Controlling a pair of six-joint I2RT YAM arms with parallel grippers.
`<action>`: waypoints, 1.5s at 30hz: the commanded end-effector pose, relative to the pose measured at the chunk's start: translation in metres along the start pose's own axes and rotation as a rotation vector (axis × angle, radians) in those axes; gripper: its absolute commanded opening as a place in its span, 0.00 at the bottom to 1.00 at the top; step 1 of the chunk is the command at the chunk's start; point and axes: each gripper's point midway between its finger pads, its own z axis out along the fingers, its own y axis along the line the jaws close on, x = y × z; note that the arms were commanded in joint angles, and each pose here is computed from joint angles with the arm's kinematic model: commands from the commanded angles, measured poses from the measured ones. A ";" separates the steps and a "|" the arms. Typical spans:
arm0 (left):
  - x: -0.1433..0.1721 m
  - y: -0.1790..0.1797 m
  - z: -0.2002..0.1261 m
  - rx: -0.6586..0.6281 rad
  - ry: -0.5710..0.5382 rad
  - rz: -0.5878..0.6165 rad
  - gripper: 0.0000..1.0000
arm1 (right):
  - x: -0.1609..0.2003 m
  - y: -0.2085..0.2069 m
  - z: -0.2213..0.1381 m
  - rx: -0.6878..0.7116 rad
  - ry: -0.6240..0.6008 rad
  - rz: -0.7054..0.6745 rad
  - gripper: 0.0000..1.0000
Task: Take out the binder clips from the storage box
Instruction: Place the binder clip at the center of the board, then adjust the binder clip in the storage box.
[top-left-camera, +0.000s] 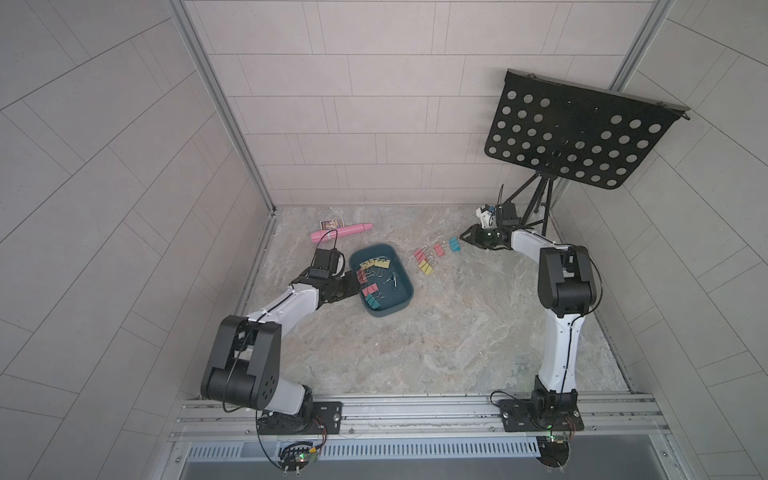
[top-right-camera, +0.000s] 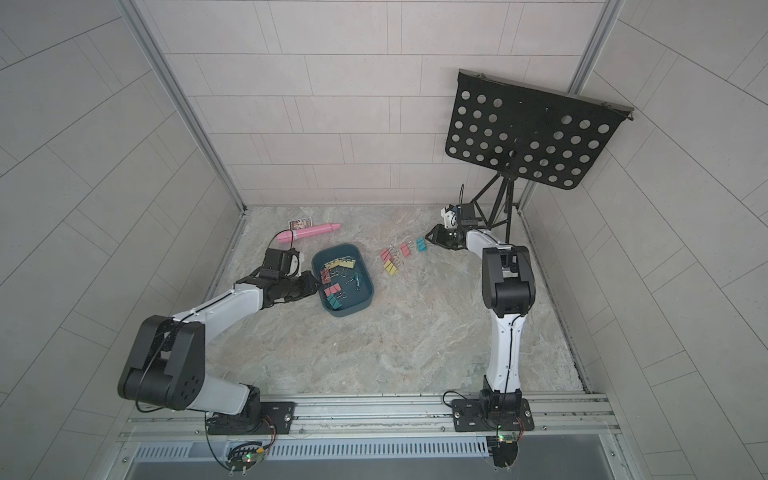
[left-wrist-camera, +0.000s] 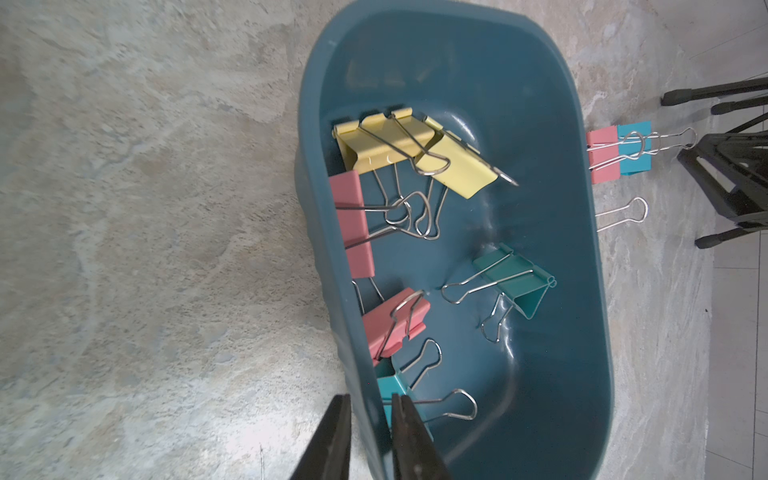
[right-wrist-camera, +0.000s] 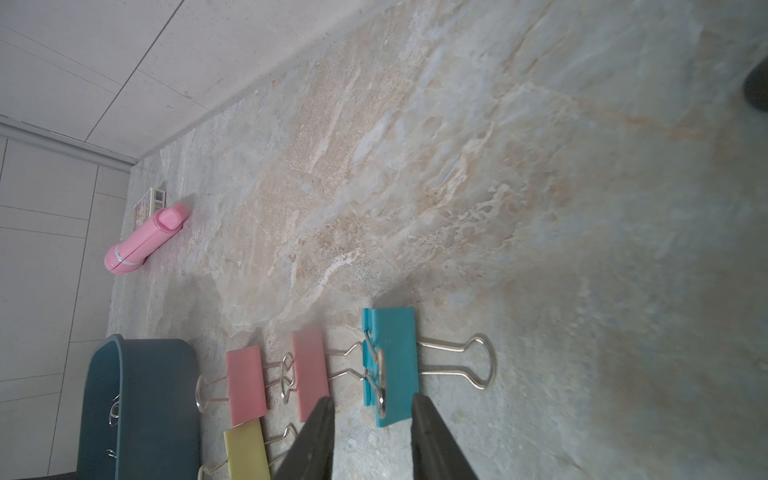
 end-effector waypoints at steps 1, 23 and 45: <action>0.001 -0.002 -0.003 -0.004 0.003 0.021 0.26 | -0.029 0.035 -0.040 -0.020 -0.086 -0.078 0.35; 0.001 -0.002 -0.002 -0.003 0.003 0.019 0.26 | 0.119 0.233 -0.023 -0.077 0.196 -0.702 0.34; 0.001 -0.004 -0.002 0.011 0.000 0.019 0.26 | 0.210 0.209 0.041 0.081 0.438 -0.808 0.35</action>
